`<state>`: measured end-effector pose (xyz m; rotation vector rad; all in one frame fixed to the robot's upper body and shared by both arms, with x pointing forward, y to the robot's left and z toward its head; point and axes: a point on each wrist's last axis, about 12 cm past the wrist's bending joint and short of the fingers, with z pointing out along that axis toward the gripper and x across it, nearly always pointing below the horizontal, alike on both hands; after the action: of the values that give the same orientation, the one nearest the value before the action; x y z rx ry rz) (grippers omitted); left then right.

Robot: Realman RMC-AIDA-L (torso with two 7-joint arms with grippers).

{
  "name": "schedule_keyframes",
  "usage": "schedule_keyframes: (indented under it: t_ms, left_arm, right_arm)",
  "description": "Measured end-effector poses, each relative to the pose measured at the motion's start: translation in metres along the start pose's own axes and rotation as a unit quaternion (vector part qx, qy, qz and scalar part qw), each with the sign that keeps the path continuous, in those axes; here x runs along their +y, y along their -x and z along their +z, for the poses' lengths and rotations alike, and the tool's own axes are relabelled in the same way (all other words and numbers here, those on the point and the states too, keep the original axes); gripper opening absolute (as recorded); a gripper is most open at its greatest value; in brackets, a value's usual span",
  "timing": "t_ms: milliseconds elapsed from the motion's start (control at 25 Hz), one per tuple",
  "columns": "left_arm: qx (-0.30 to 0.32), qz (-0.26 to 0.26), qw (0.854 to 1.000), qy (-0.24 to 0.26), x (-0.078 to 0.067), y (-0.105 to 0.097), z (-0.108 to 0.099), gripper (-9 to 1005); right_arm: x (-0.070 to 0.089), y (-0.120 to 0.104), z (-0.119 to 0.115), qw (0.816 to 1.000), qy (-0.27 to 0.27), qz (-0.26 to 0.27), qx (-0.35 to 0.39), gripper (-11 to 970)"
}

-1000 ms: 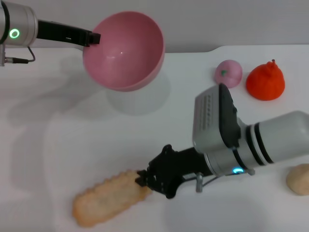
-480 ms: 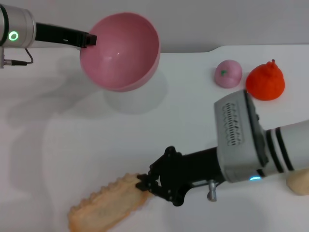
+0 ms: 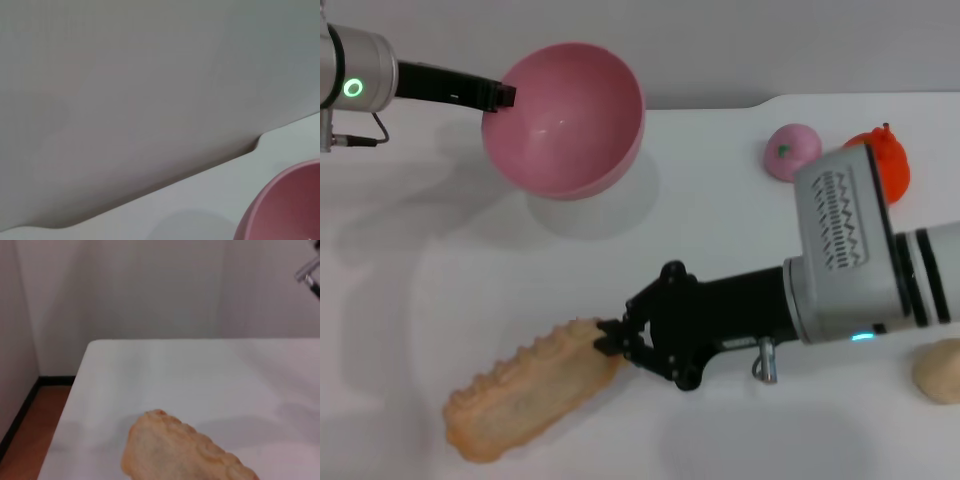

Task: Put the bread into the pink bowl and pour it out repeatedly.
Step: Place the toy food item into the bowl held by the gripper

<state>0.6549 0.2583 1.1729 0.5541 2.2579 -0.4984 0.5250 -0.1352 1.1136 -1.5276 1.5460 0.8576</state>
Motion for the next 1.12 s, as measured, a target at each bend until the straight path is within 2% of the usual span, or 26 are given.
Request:
schedule_keyframes:
  t_ms: [320, 600, 1120]
  left_arm:
    - [0.000, -0.003, 1.000, 0.010, 0.004, -0.002, 0.000, 43]
    - [0.003, -0.009, 1.000, 0.013, 0.007, -0.007, -0.001, 43]
    - [0.013, -0.016, 1.000, 0.007, 0.007, -0.016, 0.003, 43]
  right_arm:
    - [-0.003, 0.024, -0.020, 0.998, -0.023, -0.039, -0.032, 50]
    - [-0.010, 0.040, -0.052, 0.994, -0.073, -0.062, -0.059, 49]
    - [-0.024, 0.054, -0.103, 0.980, -0.161, -0.082, -0.086, 50]
